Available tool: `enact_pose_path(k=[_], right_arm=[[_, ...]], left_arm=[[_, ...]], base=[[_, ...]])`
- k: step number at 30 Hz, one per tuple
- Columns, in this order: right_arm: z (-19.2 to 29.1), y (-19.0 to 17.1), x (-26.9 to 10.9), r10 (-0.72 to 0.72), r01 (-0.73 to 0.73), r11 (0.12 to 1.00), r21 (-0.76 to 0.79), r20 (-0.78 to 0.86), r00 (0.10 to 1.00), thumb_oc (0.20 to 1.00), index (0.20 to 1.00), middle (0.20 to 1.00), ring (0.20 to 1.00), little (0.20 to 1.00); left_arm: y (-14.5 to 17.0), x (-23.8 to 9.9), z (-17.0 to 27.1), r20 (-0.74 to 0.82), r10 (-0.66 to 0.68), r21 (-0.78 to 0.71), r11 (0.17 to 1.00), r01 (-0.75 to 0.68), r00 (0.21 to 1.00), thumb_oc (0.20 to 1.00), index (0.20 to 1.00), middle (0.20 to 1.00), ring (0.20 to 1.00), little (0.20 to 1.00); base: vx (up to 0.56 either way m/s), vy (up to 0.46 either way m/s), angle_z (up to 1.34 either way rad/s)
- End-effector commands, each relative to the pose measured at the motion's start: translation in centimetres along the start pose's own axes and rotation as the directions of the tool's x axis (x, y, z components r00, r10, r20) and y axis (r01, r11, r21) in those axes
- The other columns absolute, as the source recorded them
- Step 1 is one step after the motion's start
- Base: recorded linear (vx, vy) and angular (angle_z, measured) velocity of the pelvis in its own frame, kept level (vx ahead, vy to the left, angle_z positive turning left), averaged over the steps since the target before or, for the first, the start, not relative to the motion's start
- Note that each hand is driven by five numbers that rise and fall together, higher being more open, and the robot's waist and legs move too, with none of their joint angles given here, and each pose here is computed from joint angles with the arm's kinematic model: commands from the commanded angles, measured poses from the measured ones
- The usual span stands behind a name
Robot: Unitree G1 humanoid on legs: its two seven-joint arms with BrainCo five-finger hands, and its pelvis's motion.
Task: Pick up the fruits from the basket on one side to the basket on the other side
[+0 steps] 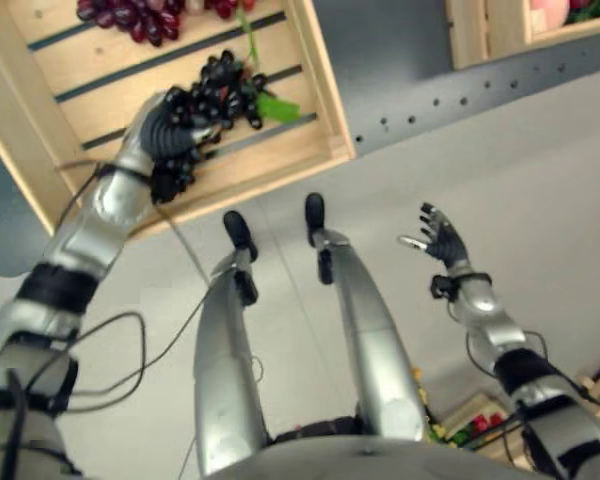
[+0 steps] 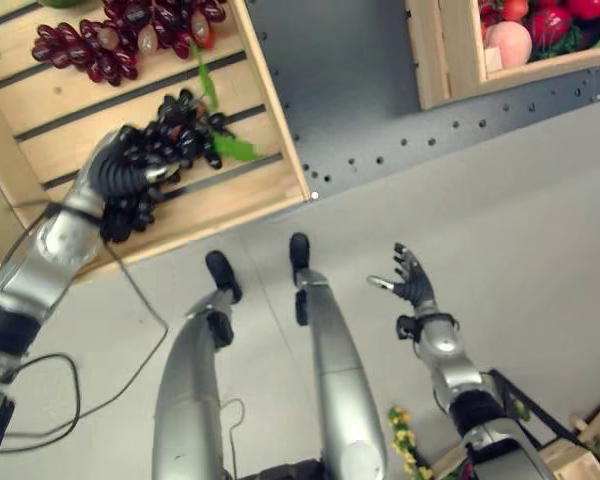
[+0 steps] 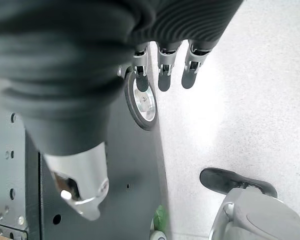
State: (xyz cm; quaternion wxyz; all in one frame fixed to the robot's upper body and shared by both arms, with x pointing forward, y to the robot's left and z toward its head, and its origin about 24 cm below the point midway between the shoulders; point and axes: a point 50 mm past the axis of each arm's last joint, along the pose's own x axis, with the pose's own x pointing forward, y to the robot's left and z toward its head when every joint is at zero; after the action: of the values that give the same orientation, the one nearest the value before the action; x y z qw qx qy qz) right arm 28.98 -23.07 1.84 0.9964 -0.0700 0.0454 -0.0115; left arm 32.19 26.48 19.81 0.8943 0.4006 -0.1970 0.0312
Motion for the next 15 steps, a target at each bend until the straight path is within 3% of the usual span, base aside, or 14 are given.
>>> enact_pose_path(k=[1,11,15], right_arm=[[0.1,-2.3,-1.6,-0.032,0.033,0.998,-0.048,0.038,0.999,1.000,1.000,1.000,1.000,1.000],[0.5,-2.6,-2.2,-0.033,0.038,0.996,-0.076,0.064,0.997,1.000,1.000,1.000,1.000,1.000],[3.4,-3.1,-2.2,-0.002,0.012,0.999,-0.052,0.186,0.983,1.000,1.000,1.000,1.000,1.000]], left_arm=[[1.9,-1.2,3.3,0.196,0.113,-0.217,0.974,-0.069,0.974,0.200,0.200,0.200,0.200,0.200],[2.0,-4.3,4.0,0.225,0.202,-0.501,0.863,-0.065,0.953,0.200,0.200,0.200,0.200,0.200],[2.2,-4.8,4.6,0.255,0.224,-0.566,0.823,-0.042,0.941,0.200,0.200,0.200,0.200,0.200]], base=[[-0.01,0.004,0.10],[-0.01,-0.001,0.07],[0.00,0.002,0.04]])
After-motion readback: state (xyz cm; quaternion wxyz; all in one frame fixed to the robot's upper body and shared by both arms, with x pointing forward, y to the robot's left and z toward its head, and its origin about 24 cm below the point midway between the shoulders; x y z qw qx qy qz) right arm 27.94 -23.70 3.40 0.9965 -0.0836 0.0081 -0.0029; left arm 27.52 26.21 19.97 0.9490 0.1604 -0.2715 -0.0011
